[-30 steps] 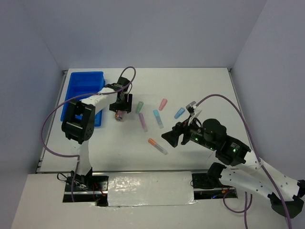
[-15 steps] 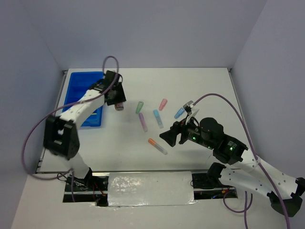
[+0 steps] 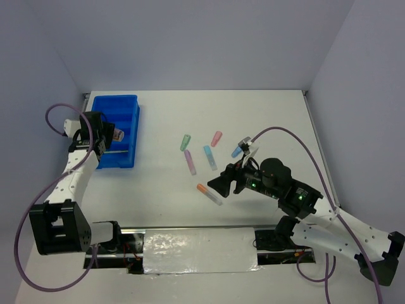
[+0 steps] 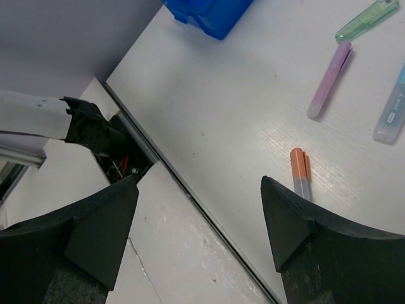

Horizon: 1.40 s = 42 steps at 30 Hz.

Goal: Sort the stationery into containers
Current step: Place the stationery in the storage box.

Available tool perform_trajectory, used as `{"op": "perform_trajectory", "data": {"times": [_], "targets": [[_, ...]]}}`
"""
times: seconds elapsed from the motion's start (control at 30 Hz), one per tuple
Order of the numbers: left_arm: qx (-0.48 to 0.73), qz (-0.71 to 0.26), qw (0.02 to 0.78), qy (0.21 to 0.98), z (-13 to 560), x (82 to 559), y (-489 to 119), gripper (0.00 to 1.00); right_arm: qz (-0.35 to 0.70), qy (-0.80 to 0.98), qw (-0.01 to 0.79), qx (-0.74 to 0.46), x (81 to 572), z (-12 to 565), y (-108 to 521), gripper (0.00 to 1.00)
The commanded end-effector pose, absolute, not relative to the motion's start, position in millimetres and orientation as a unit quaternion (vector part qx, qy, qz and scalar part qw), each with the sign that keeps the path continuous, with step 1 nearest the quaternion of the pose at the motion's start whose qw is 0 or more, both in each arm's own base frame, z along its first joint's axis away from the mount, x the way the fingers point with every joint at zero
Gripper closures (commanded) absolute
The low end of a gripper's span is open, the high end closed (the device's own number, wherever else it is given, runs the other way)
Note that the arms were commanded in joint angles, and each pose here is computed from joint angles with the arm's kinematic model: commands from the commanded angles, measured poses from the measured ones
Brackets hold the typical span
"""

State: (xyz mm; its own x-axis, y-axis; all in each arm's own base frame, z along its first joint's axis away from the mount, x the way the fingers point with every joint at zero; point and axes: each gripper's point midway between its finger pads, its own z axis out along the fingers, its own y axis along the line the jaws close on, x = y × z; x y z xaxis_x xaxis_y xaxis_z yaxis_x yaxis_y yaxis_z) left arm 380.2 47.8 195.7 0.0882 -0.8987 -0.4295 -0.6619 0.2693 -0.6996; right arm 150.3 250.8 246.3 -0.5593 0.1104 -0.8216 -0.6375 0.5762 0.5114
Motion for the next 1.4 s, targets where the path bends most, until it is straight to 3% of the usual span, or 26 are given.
{"op": "perform_trajectory", "data": {"times": [0.0,0.23,0.4,0.7,1.0,1.37], "targets": [[-0.606,-0.234,0.494,0.578,232.9,415.1,51.5,1.0,0.46,0.748,0.444,-0.176,146.6,261.5,262.2,0.15],[-0.628,-0.199,0.501,0.561,218.6,429.9,77.8,0.96,0.459,0.752,0.436,-0.183,145.0,255.7,266.1,0.15],[-0.643,-0.182,0.476,0.572,189.0,431.0,88.3,0.81,0.448,0.757,0.438,-0.184,148.3,250.9,267.1,0.15],[-0.618,-0.189,0.471,0.6,171.0,453.2,89.4,0.74,0.438,0.767,0.43,-0.188,151.6,239.6,270.6,0.15],[-0.625,-0.186,0.457,0.605,159.1,450.1,90.0,0.46,0.43,0.771,0.428,-0.192,152.9,237.0,270.9,0.15],[-0.629,-0.193,0.458,0.597,172.1,444.9,88.3,0.25,0.429,0.771,0.429,-0.193,153.6,238.3,270.8,0.15]]}}
